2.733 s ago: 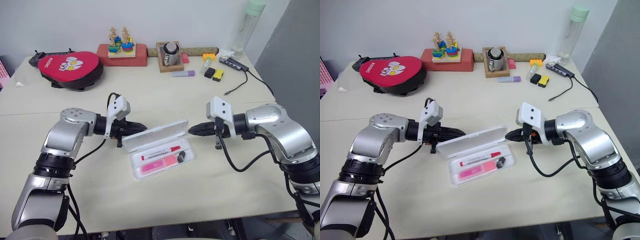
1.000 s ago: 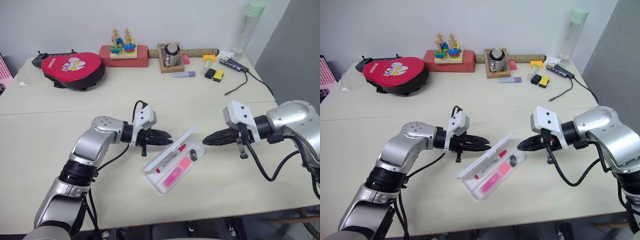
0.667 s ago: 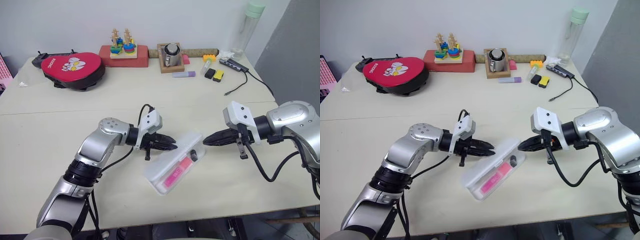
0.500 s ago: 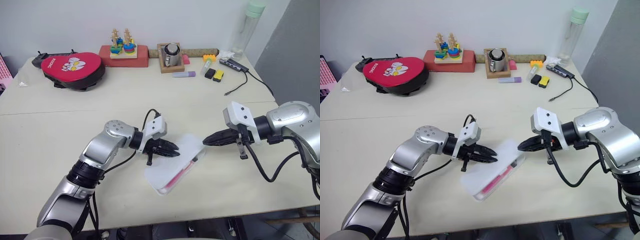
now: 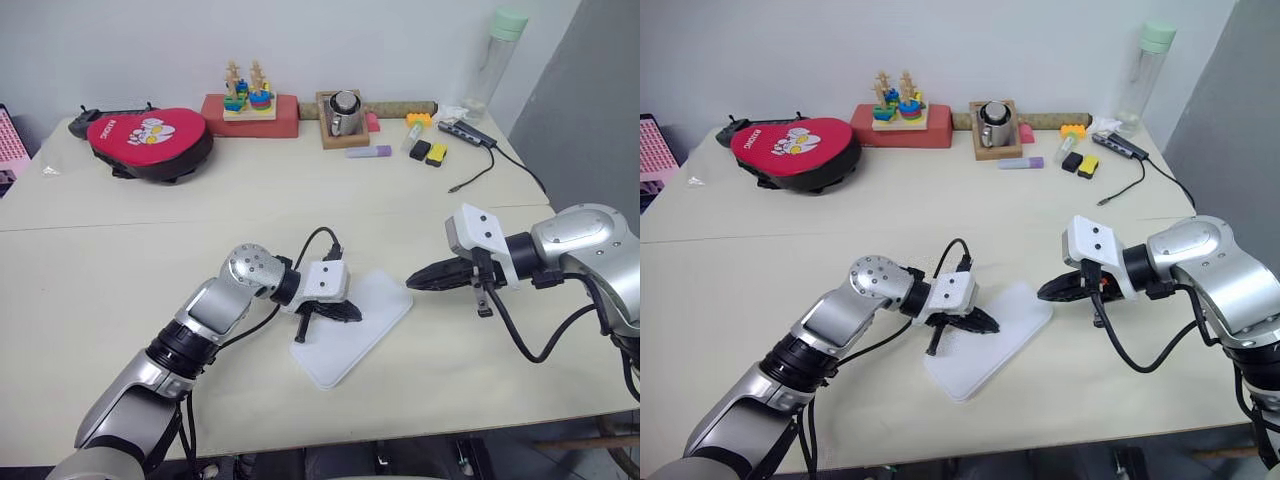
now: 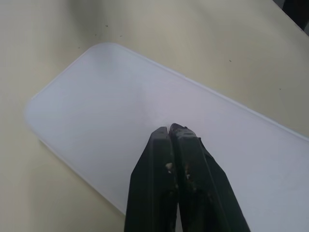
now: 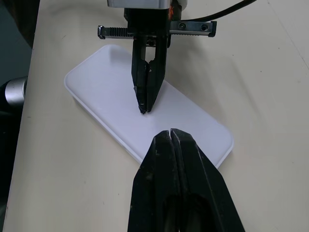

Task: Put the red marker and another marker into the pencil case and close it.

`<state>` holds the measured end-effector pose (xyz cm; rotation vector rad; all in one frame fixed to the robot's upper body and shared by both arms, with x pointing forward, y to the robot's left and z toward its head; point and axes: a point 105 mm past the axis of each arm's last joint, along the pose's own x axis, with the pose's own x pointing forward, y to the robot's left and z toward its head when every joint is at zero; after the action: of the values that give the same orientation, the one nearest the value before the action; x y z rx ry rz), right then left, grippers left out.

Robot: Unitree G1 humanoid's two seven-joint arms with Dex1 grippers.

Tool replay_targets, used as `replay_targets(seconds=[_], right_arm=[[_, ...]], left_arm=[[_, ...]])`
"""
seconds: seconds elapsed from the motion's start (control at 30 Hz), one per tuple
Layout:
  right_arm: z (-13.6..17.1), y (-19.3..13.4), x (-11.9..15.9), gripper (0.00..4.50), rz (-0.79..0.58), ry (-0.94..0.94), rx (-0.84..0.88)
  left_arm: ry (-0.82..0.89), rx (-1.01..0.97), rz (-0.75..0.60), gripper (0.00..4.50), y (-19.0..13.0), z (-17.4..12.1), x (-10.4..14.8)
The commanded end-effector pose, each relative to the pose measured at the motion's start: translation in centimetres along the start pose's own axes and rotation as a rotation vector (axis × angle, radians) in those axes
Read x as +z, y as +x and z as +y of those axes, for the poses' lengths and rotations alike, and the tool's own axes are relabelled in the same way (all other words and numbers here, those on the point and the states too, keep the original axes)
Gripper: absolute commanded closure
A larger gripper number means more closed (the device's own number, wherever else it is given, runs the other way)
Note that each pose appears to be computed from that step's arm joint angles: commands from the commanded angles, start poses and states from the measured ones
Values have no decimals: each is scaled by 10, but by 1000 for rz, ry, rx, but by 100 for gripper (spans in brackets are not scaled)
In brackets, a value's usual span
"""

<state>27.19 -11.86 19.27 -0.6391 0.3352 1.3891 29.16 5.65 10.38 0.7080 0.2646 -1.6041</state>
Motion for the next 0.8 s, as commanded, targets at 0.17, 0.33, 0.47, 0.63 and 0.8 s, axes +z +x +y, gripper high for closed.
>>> replay_targets(seconds=[0.17, 0.33, 0.47, 0.63, 0.8], right_arm=[[0, 0, 9, 450, -28, -35, -8], [-2, 0, 12, 450, -53, -31, -21], [-5, 1, 10, 450, -85, 9, -57], [-9, 1, -7, 450, -105, 89, -131], [-22, 11, -18, 450, -203, 244, -341]], left_arm=[[-169, 101, -104, 439, -19, 14, 4], [-215, 228, -197, 439, -51, 23, 19], [-246, 377, -209, 439, -86, 7, 16], [-304, 581, -220, 439, -114, -11, 9], [-352, 1067, -264, 439, -154, -11, -6]])
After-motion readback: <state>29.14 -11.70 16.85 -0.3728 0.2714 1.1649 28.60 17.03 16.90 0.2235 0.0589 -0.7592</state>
